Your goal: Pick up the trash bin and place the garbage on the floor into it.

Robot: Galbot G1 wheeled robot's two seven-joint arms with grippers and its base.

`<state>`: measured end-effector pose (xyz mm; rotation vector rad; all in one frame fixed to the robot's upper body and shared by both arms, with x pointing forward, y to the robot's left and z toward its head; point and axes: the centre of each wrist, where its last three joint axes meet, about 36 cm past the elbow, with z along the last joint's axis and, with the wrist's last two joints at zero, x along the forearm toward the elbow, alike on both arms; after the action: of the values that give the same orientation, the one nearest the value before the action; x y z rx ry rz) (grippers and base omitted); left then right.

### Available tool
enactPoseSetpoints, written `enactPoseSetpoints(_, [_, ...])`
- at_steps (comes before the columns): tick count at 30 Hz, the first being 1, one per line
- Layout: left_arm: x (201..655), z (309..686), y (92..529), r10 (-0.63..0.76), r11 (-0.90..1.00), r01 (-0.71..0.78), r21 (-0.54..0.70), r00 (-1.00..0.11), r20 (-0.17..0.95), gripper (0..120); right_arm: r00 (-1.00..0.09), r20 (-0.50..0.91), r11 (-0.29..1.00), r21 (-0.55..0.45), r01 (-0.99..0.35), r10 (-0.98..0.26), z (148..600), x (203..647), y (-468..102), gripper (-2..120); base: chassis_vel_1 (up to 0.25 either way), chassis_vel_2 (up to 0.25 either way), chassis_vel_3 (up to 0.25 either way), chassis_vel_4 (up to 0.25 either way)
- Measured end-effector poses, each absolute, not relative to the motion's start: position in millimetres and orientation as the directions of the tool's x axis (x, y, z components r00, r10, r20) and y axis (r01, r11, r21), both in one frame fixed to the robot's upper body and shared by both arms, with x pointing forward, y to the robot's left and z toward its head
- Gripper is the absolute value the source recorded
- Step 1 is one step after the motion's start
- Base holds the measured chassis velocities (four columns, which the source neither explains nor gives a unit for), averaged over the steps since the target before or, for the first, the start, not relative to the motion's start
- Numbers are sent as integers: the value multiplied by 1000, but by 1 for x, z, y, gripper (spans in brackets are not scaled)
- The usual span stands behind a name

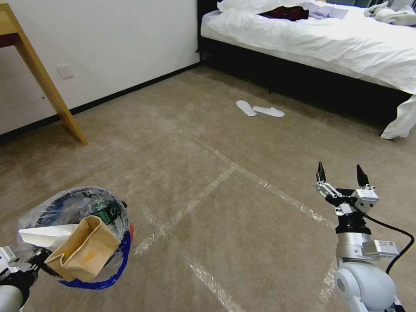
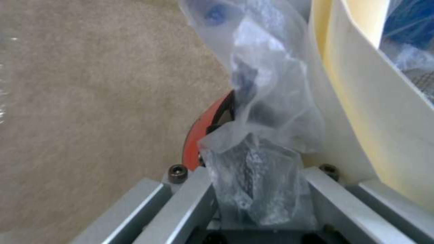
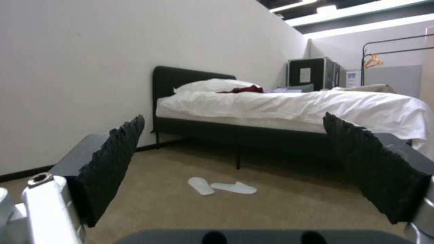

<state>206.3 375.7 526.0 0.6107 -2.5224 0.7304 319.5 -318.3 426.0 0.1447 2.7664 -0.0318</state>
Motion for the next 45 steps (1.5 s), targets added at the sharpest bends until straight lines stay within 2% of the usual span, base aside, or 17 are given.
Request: enactPoseSetpoints(45, [199, 532, 363, -280, 768, -513, -383, -807, 520, 0, -914, -397, 995, -16, 94, 79, 421, 310, -316, 100, -189, 186, 189, -188])
